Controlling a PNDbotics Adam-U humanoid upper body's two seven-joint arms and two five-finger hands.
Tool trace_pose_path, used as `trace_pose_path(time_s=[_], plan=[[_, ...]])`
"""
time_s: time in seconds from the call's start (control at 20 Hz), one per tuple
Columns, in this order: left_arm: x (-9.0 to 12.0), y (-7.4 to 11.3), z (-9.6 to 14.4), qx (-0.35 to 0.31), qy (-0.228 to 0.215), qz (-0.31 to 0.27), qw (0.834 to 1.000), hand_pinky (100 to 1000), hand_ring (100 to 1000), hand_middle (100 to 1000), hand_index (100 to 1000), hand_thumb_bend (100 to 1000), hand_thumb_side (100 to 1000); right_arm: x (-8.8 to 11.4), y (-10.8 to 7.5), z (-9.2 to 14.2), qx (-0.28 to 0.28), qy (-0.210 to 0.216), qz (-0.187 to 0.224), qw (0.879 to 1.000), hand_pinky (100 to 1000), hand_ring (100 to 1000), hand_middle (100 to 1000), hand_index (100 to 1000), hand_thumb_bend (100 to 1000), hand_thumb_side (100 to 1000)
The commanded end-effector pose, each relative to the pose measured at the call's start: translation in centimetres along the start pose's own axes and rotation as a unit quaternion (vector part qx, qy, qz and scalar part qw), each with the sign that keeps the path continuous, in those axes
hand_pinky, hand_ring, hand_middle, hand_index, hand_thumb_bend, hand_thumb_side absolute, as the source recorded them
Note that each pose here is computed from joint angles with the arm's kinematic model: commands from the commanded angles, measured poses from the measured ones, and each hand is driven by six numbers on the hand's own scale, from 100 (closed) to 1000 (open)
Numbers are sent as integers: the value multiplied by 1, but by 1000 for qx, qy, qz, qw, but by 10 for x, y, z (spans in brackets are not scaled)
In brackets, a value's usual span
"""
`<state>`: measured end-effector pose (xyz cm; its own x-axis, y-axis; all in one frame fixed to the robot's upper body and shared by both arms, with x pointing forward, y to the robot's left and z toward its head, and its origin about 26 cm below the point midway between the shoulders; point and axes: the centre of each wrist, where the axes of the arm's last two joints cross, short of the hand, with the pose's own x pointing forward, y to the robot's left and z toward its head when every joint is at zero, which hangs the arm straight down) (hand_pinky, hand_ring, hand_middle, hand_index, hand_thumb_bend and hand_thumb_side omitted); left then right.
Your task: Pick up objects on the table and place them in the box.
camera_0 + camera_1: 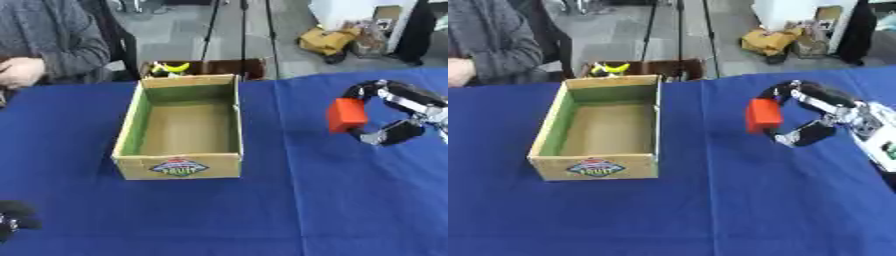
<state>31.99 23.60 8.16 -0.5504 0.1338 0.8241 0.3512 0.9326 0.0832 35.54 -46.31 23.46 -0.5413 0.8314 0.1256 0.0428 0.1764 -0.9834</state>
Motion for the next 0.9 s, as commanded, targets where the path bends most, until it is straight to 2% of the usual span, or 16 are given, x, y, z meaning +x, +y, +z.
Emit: trace_pose_path(time_s=[0.05,0.3,0.5,0.9], plan=[[8,6,-5,-2,-13,-13,1000,589,668,608,701,210,1000,12,-26,-10,-10,-30,18,999,678,882,430,554,100,128],[9,4,-8,-10,-16,-12,1000,590,669,608,701,211,1000,26,-31,-34,0,-72,16,997,682,878,433,561,100,121],[10,0,-12,-20,-21,-8,1000,591,669,609,701,212,1000,32,-29,-49,18,-91,14,996,682,876,433,566,100,140],[19,-20,-35,-69,-55,5,996,595,669,611,702,206,996,27,-22,-54,38,-81,21,996,685,878,444,583,100,177]])
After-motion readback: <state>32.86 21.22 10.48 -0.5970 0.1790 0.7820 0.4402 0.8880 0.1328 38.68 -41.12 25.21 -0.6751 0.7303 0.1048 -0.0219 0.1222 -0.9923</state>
